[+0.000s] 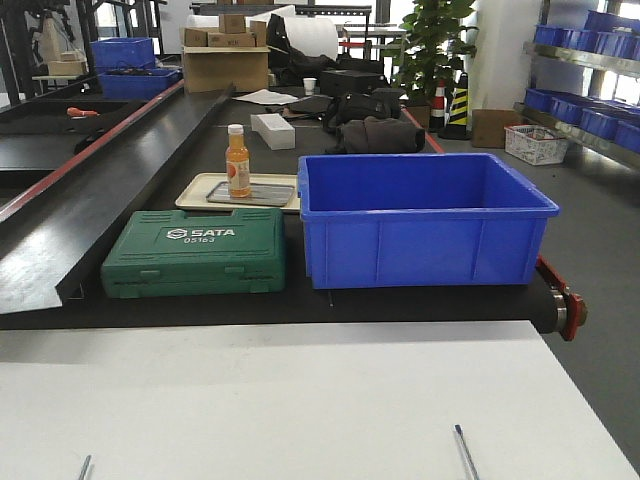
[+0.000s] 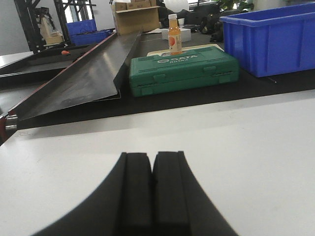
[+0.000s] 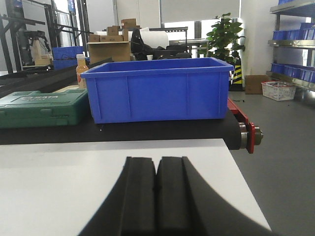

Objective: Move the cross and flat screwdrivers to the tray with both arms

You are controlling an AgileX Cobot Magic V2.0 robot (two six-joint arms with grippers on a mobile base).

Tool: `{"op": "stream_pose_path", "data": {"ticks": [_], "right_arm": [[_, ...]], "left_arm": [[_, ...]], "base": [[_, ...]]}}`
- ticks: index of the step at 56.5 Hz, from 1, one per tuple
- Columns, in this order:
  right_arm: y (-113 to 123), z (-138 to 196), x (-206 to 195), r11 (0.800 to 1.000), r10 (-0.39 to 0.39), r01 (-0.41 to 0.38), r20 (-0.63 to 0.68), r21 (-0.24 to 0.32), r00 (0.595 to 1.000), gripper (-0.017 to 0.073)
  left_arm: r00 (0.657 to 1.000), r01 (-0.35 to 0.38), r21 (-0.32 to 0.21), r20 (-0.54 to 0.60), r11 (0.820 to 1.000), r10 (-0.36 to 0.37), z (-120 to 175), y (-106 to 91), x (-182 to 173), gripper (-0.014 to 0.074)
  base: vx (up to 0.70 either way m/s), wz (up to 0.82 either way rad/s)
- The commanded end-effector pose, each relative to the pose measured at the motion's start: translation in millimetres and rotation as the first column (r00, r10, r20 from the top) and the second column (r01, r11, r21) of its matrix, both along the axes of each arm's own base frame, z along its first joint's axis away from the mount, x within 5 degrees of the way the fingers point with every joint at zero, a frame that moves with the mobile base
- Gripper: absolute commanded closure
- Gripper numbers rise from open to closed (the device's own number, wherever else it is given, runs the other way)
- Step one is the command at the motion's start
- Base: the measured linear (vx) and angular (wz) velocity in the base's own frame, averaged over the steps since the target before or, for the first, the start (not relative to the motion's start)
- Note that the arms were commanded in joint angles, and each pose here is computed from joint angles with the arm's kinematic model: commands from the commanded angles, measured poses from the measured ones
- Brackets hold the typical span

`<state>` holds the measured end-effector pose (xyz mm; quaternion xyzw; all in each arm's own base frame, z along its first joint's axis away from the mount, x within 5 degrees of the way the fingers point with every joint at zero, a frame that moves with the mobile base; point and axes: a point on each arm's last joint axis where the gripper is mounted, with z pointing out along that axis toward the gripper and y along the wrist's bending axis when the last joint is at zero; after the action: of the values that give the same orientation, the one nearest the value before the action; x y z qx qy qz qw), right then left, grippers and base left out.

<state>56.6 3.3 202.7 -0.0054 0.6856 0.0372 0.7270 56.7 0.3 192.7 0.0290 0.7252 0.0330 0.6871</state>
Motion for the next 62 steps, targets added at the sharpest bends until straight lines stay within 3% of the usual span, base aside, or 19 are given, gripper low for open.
{"op": "stream_pose_path", "data": {"ticks": [1,10,45,48,54,58,62], "right_arm": [[0.4,6.5,-1.1,1.000,0.003,-0.002,0.095,-0.008,0.995,0.0567],[0.4,6.4,-1.0,1.000,0.003,-0.002,0.094,-0.008,0.996,0.0567],[0.4,6.5,-1.1,1.000,0.003,-0.002,0.095,-0.008,0.995,0.0567],[0.4,7.2,-1.2,1.000,0.003,-0.002,0.100,-0.008,0.995,0.0567],[0.5,12.6,-2.1,1.000,0.005,-0.004,0.137,-0.006,0.991,0.0567],[0.5,21.7,-3.8,1.000,0.005,-0.005,0.171,-0.004,0.985,0.0567],[0.2,40.8,-8.1,1.000,0.004,-0.003,0.216,-0.002,0.976,0.0567]], "left_arm": [[0.992,0.003,-0.031,0.130,1.000,0.001,18.2,0.0,-2.4,0.0591],[0.991,0.009,-0.107,0.130,0.994,0.005,18.2,0.0,-2.4,0.0591],[0.949,0.026,-0.114,0.314,0.993,0.011,35.5,0.5,-5.4,0.0591],[0.947,0.037,-0.153,0.320,0.988,0.014,36.1,0.6,-5.5,0.0591],[0.942,0.076,-0.274,0.334,0.959,0.021,40.6,0.6,-6.6,0.0591],[0.934,0.092,-0.302,0.356,0.949,0.022,48.6,0.5,-8.5,0.0591],[0.921,0.103,-0.297,0.389,0.949,0.022,63.2,0.5,-12.6,0.0591]], "base": [[0.00,0.00],[0.00,0.00],[0.00,0.00],[0.00,0.00],[0.00,0.00],[0.00,0.00],[0.00,0.00]]}}
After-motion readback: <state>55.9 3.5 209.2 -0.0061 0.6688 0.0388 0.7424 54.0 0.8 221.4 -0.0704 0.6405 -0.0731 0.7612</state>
